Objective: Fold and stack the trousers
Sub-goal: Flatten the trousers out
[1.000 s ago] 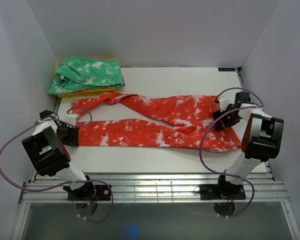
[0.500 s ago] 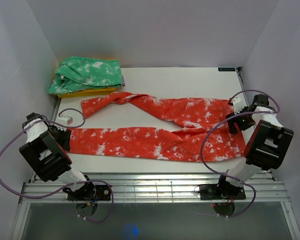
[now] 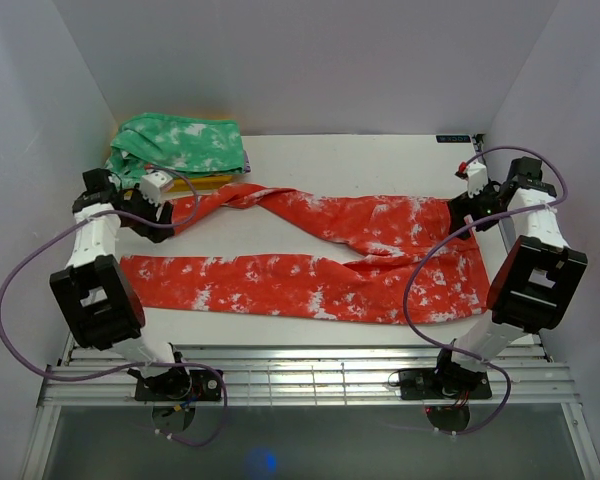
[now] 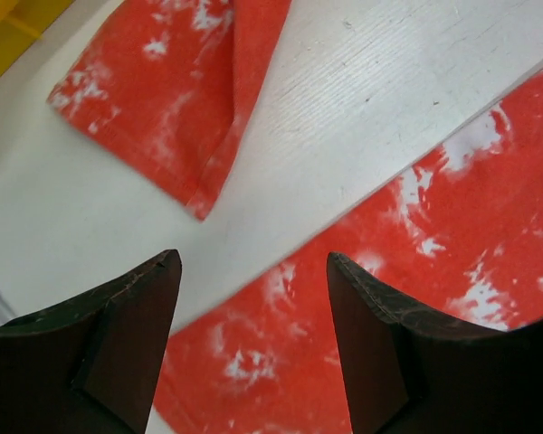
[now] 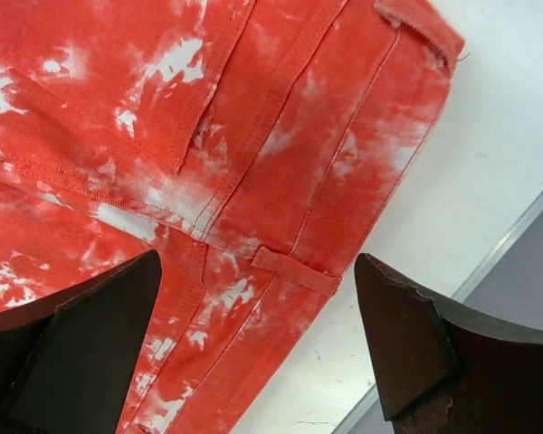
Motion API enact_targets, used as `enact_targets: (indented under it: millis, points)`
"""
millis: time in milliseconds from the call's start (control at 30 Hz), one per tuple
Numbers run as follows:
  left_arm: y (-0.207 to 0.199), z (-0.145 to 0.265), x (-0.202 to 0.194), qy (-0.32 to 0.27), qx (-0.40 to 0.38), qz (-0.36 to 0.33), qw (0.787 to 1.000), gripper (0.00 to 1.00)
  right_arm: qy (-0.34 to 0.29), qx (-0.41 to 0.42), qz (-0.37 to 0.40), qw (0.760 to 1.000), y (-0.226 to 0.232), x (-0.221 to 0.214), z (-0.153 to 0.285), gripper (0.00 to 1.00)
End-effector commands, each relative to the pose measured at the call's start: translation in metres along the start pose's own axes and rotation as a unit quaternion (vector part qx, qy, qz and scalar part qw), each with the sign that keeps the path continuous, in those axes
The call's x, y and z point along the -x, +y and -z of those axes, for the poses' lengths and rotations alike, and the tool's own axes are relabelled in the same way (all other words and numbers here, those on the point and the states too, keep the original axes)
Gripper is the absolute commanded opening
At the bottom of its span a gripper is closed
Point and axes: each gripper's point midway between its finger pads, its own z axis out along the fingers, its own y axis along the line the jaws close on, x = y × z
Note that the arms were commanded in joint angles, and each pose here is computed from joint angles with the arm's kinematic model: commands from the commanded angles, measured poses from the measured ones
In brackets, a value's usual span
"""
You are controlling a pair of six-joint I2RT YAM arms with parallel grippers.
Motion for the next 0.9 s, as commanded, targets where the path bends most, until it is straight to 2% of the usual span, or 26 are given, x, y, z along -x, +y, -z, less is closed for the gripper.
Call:
enact_targets:
  millis: [0,233,333,467,500,533,600,667,700,733,867]
  points:
    - [0.005,-0.038,0.0,-0.005,-0.013,-0.008,1.0,0.76,0.002,0.018,-0.017,1.0,0.007,0.0,0.002,0.93]
    - [0.025,-0.087,-0.021,0.034,0.013,-0.03,0.999,0.75,0.009,0.024,-0.022,0.999,0.013,-0.007,0.001,0.94]
    - [0.032,-0.102,-0.032,0.064,0.033,-0.046,0.996,0.7,0.009,0.026,-0.025,0.999,0.016,-0.008,0.0,0.94]
    - [0.037,-0.11,-0.035,0.087,0.055,-0.068,0.992,0.44,0.0,0.028,-0.021,0.999,0.019,-0.005,0.003,0.94]
    - [0.037,-0.106,-0.029,0.088,0.057,-0.073,0.992,0.27,-0.006,0.027,-0.018,0.999,0.019,-0.001,0.006,0.94]
    - [0.028,-0.101,-0.031,0.105,0.041,-0.067,0.991,0.19,-0.012,0.027,-0.015,0.999,0.02,0.003,0.009,0.94]
    - [0.028,-0.088,-0.002,0.103,0.044,-0.07,0.991,0.0,-0.025,0.023,-0.006,0.999,0.021,0.011,0.017,0.94]
    - [0.005,-0.063,0.017,0.113,0.005,-0.044,0.993,0.0,-0.052,0.031,0.008,0.998,0.025,0.024,0.025,0.94]
    - [0.005,-0.046,0.058,0.074,-0.003,-0.036,0.997,0.0,-0.071,0.03,0.019,0.997,0.029,0.034,0.033,0.94]
    - [-0.017,-0.031,0.059,0.093,-0.047,-0.004,0.995,0.0,-0.1,0.045,0.026,0.994,0.036,0.046,0.038,0.94]
    - [-0.069,0.021,0.133,0.02,-0.157,0.057,0.986,0.0,-0.197,0.076,0.062,0.976,0.063,0.091,0.067,0.96]
